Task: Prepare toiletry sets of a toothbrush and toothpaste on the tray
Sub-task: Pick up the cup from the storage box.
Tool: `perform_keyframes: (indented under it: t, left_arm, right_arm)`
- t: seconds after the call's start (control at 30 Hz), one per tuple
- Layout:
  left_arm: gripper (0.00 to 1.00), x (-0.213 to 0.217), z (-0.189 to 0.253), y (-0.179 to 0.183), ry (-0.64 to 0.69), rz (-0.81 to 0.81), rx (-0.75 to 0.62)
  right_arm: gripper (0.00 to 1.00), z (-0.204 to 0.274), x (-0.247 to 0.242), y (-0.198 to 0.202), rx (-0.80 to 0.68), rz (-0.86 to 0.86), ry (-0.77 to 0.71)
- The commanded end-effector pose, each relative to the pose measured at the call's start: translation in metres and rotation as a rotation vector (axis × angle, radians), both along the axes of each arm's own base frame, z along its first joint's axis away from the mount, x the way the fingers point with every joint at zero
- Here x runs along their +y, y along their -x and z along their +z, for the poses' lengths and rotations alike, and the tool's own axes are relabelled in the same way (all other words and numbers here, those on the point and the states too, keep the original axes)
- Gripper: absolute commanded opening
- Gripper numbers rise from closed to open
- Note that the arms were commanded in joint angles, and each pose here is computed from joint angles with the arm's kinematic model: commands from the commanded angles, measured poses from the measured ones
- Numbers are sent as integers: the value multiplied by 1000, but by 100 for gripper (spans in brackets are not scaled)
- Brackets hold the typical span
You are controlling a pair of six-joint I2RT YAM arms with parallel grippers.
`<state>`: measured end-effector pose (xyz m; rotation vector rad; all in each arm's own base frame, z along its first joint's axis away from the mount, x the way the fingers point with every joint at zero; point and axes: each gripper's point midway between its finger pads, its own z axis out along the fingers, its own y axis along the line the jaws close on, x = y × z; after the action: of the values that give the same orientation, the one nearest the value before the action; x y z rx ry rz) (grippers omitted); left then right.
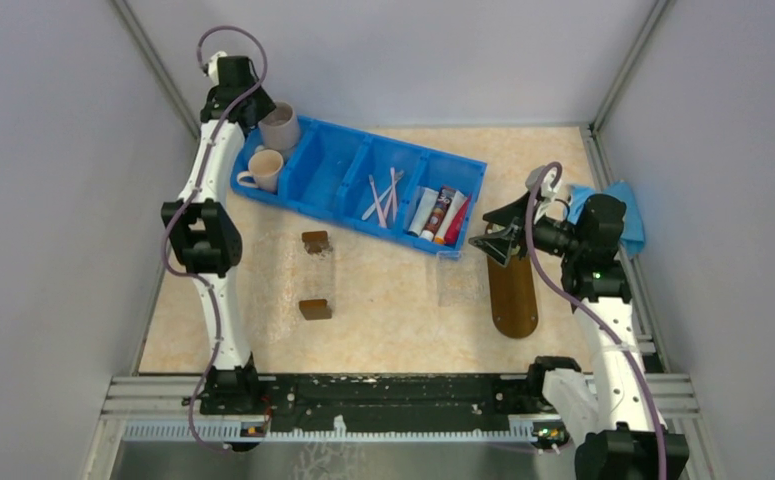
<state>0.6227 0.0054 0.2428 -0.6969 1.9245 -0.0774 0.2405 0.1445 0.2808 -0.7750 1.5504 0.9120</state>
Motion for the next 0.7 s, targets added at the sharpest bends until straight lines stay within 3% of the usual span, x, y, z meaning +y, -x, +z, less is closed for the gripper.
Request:
perform_keyframes:
  t: [0.0,0.43,0.67]
  left_arm:
    - [59,15,-10,0,-17,39,42]
    - [47,20,-55,-19,-12,10,89]
    - [30,17,-61,-22,6,-11,95]
  right_arm:
    - [66,10,2,-2,-46,7,13]
    - [66,5,1,-4,-27,9,19]
    - [66,4,1,-5,-24,6,21]
